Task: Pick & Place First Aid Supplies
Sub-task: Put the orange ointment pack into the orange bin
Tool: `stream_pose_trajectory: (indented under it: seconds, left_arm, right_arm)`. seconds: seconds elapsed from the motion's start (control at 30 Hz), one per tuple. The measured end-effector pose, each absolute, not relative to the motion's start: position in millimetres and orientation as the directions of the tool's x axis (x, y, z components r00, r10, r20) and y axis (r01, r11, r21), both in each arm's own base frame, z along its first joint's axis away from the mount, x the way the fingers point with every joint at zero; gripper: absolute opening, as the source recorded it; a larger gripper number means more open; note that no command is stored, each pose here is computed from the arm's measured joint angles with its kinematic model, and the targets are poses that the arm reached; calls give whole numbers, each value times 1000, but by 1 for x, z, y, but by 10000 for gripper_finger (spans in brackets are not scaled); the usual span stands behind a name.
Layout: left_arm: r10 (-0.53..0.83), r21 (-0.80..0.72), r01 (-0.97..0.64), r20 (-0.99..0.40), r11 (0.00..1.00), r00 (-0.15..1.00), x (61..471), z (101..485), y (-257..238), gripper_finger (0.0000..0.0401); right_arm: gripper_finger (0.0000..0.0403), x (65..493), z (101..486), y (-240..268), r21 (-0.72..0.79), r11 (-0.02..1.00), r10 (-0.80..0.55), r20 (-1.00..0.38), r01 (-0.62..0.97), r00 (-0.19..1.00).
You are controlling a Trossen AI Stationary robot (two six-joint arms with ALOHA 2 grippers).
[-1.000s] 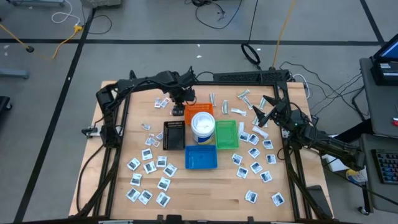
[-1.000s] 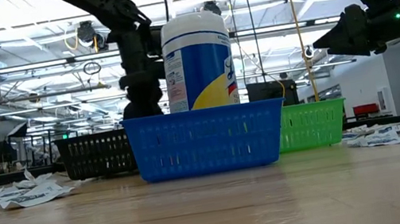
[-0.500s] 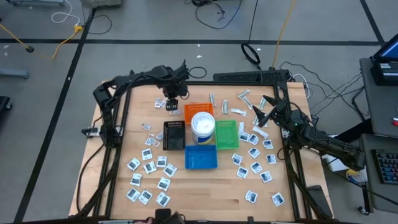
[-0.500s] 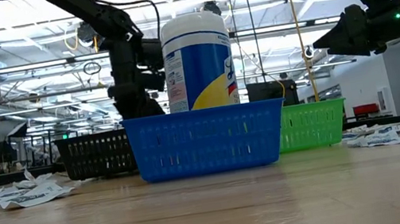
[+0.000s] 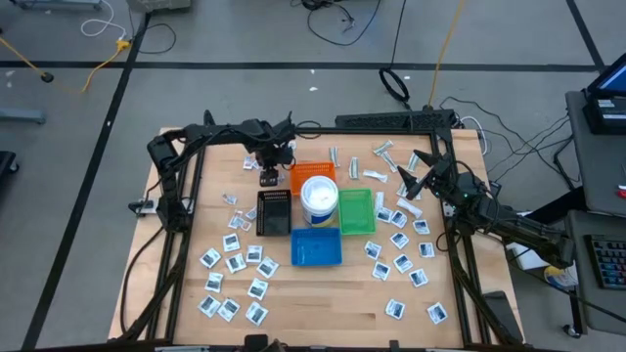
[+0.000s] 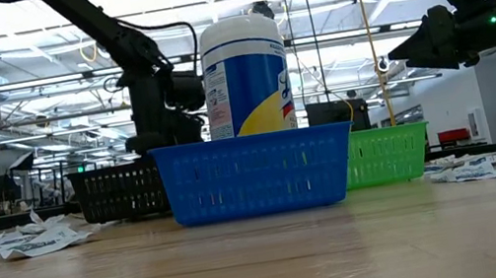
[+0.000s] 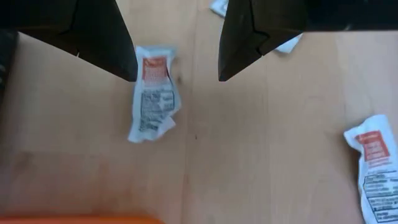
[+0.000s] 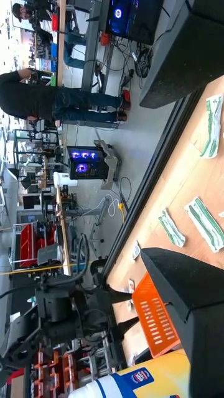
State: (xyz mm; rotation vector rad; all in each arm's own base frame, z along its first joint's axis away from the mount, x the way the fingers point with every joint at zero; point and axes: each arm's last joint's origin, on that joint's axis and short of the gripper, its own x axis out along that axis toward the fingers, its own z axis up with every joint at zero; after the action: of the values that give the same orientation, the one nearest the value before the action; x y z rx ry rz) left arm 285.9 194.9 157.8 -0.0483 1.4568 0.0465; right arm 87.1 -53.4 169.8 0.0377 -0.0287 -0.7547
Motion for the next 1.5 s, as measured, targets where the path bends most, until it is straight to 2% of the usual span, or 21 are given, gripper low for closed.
stream_pose_trajectory:
  seconds: [0.27,0.37,0.5,0.73,0.8,1.03,1.33,1.5]
  left_arm:
    - [-12,-20,-56,-989,998,149,284,144,190,229]
    - [-4,-12,-54,-989,998,147,282,141,189,217]
    - [-1,-8,-48,-990,999,144,281,141,189,167]
    - [4,-4,-55,-990,998,142,281,140,190,35]
    - [6,-2,-60,-990,998,143,281,140,190,11]
    - [53,39,-116,-991,993,120,276,147,191,3]
    - [123,98,-133,-973,986,196,256,203,183,1]
    - [107,84,-124,-975,989,195,247,223,173,1]
  right_arm:
    - [380,87,170,-53,45,728,-685,12,684,728]
    - [380,87,170,-53,45,728,-685,12,684,728]
    - [380,87,170,-53,44,728,-685,12,684,728]
    - [380,87,170,-53,44,728,-685,12,684,728]
    - [380,87,170,-53,45,728,-685,12,684,728]
    - [380,87,170,-53,45,728,-685,12,684,728]
    - [380,87,170,-53,44,728,-685,12,684,728]
    - [380,87,170,-53,45,728,-685,13,684,728]
